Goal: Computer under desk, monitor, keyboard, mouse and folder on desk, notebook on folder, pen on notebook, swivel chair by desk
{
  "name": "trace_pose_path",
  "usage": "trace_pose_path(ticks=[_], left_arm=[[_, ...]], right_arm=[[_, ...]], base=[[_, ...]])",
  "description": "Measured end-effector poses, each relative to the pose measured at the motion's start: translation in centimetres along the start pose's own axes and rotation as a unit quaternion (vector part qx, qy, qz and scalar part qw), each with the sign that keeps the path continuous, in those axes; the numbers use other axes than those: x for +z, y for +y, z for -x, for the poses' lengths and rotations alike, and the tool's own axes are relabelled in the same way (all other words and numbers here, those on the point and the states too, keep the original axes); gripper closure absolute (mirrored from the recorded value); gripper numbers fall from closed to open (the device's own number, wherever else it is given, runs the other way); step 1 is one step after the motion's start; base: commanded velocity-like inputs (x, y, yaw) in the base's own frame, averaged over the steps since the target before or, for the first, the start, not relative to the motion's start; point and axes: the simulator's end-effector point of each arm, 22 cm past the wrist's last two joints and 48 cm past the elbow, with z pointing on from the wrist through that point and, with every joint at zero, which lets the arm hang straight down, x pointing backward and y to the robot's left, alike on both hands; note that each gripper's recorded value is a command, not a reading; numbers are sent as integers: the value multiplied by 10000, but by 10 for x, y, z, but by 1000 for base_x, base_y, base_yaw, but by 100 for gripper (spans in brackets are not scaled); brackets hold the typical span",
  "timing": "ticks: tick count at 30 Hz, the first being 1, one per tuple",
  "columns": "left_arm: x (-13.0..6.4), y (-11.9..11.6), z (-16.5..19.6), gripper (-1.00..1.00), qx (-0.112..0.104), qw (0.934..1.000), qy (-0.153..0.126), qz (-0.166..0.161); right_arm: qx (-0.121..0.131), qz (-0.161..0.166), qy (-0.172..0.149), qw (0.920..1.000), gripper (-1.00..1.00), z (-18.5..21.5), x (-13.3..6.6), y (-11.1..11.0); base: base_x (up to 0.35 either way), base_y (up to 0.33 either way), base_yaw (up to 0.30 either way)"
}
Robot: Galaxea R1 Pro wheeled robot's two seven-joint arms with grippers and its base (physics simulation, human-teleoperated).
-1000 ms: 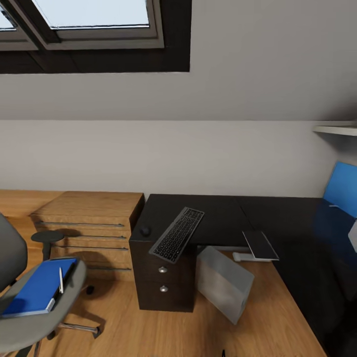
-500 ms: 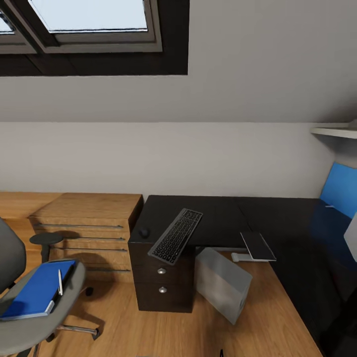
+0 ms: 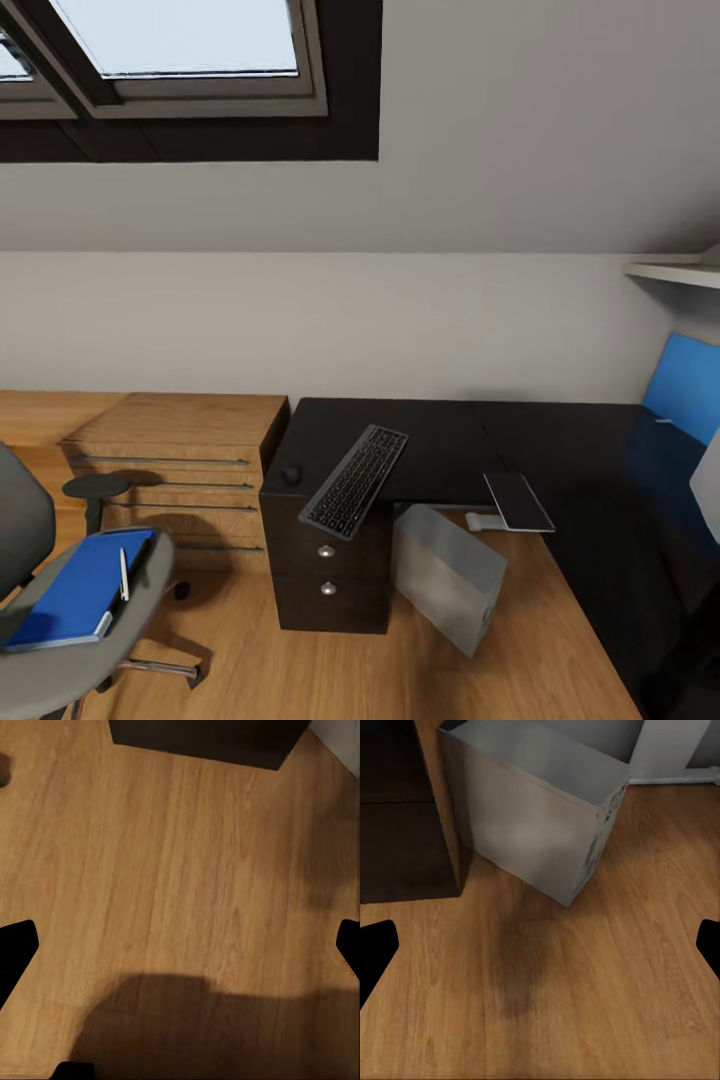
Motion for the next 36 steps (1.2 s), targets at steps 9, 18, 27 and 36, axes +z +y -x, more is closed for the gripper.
trace_pose_path(ticks=[9, 18, 27, 36], left_arm=[[-12, -5, 11, -100, -186, 9998, -76, -32], [-22, -5, 18, -100, -214, 9997, -80, -28], [-33, -6, 23, -100, -206, 9998, -70, -28], [-45, -19, 27, -100, -90, 9998, -73, -135]], right_arm=[[-20, 42, 47, 10000, -100, 6, -9, 3], [-27, 41, 54, 10000, -100, 16, -17, 1], [-29, 52, 56, 10000, -100, 25, -24, 0], [-17, 198, 53, 9998, -100, 34, -31, 6]], base=[[0, 2, 0], [0, 149, 0], [19, 220, 0], [23, 35, 0]])
